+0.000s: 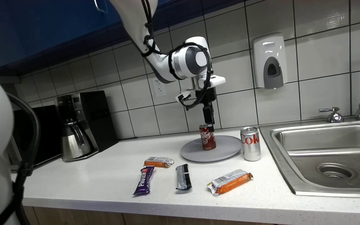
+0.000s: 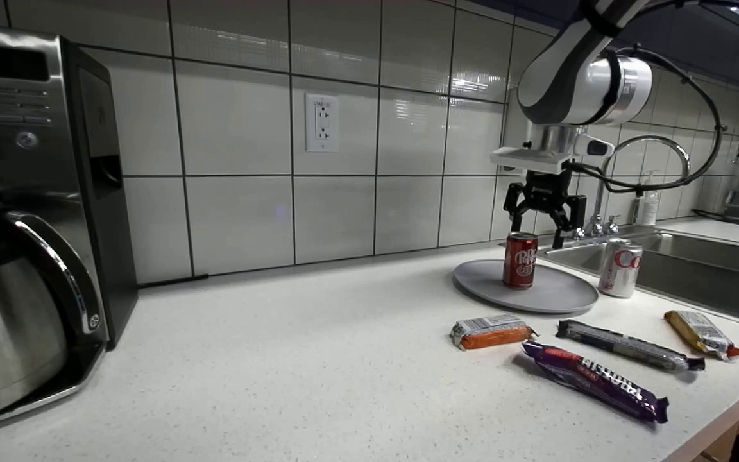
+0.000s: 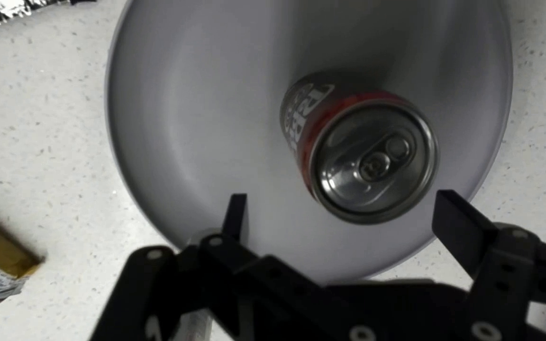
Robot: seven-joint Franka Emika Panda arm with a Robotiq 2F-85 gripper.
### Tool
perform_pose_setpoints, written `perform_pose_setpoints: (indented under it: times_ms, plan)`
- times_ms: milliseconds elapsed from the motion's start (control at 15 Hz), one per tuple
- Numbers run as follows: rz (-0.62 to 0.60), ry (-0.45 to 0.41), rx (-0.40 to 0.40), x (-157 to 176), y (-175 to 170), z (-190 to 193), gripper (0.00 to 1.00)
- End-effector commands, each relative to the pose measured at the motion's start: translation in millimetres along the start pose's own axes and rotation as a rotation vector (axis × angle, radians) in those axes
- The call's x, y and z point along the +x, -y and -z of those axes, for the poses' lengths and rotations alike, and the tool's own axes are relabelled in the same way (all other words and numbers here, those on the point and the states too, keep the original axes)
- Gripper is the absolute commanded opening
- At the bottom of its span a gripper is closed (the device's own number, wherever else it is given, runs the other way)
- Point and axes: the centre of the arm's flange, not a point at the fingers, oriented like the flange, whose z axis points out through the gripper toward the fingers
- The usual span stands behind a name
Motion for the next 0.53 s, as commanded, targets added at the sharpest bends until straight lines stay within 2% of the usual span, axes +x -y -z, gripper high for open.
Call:
perform_pose_setpoints:
  times_ms: [0,467]
  plan:
    - [-0.001,0.015,0.024,-3,17,-5,1.0]
    - [0.026,0.018,0.024,-18,25,-6,1.0]
